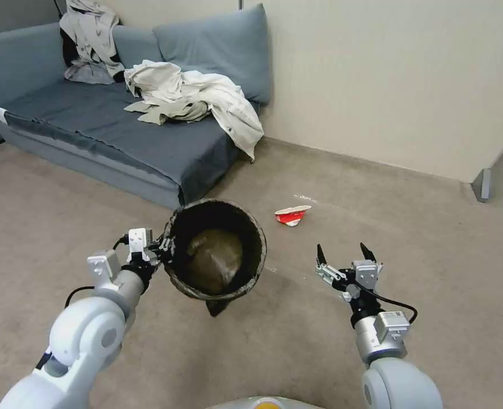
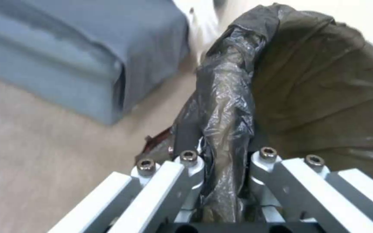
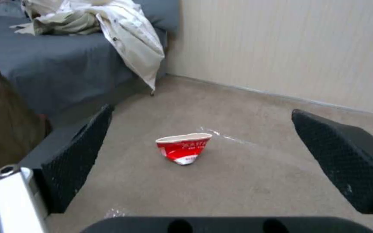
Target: Pick up the trash can from the floor.
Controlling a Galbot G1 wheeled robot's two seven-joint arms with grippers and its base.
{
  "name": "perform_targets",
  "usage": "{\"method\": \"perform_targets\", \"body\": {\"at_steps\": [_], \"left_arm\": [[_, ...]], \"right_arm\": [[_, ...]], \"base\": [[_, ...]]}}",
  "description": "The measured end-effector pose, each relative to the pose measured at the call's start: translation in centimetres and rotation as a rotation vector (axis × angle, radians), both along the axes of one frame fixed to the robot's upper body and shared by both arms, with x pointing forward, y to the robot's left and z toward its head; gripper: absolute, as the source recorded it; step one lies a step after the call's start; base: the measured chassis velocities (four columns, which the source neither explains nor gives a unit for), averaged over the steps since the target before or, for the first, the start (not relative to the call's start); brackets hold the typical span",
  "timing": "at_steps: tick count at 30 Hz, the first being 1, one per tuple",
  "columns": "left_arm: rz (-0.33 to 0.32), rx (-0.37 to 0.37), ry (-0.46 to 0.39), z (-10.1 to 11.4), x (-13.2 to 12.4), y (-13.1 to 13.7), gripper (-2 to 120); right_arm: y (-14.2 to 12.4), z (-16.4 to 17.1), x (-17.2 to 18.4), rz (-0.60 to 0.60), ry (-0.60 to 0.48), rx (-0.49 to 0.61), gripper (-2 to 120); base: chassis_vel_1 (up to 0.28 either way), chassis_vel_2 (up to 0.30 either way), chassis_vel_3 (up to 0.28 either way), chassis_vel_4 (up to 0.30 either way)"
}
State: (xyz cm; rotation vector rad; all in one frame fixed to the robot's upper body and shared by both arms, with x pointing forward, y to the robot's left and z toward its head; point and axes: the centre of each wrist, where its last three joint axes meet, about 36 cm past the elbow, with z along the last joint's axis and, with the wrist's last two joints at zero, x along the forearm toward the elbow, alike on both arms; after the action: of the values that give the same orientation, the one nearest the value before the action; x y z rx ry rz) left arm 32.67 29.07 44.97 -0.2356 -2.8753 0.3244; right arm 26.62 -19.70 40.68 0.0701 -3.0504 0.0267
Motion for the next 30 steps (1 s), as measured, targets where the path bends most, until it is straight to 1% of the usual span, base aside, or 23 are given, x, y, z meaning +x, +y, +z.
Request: {"method": "perform_targets", "body": {"at_steps": [2, 4, 7, 12, 30], "left_arm": [[0.005, -0.010, -0.033, -0.8, -0.3, 0.2, 6], [0.007, -0.011, -0.037, -0.9, -0.4, 0.2, 6], [0.016, 0.003, -0.049, -1.7, -1.0, 0.0, 6], [0.017, 0.011, -0.055, -1.5, -1.4, -0.1, 6], [0.026, 0.017, -0.053, -1.1, -1.4, -0.4, 6]], "right_arm": [[0.0, 0.0, 0.0, -0.001, -0.001, -0.001, 100], [0.0, 0.0, 0.0, -0.001, -0.001, -0.001, 100], [0.0, 0.0, 0.0, 0.000, -0.001, -0.001, 100], [0.1, 0.1, 0.0, 0.001, -0.003, 0.000, 100], [-0.1, 0.4, -0.3, -0.004, -0.012, -0.005, 100]], "base": [[0.000, 0.000, 0.000, 0.000], [0.000, 0.000, 0.000, 0.000], [0.000, 0.000, 0.000, 0.000], [0.000, 0.000, 0.000, 0.000], [0.000, 0.000, 0.000, 0.000]]}}
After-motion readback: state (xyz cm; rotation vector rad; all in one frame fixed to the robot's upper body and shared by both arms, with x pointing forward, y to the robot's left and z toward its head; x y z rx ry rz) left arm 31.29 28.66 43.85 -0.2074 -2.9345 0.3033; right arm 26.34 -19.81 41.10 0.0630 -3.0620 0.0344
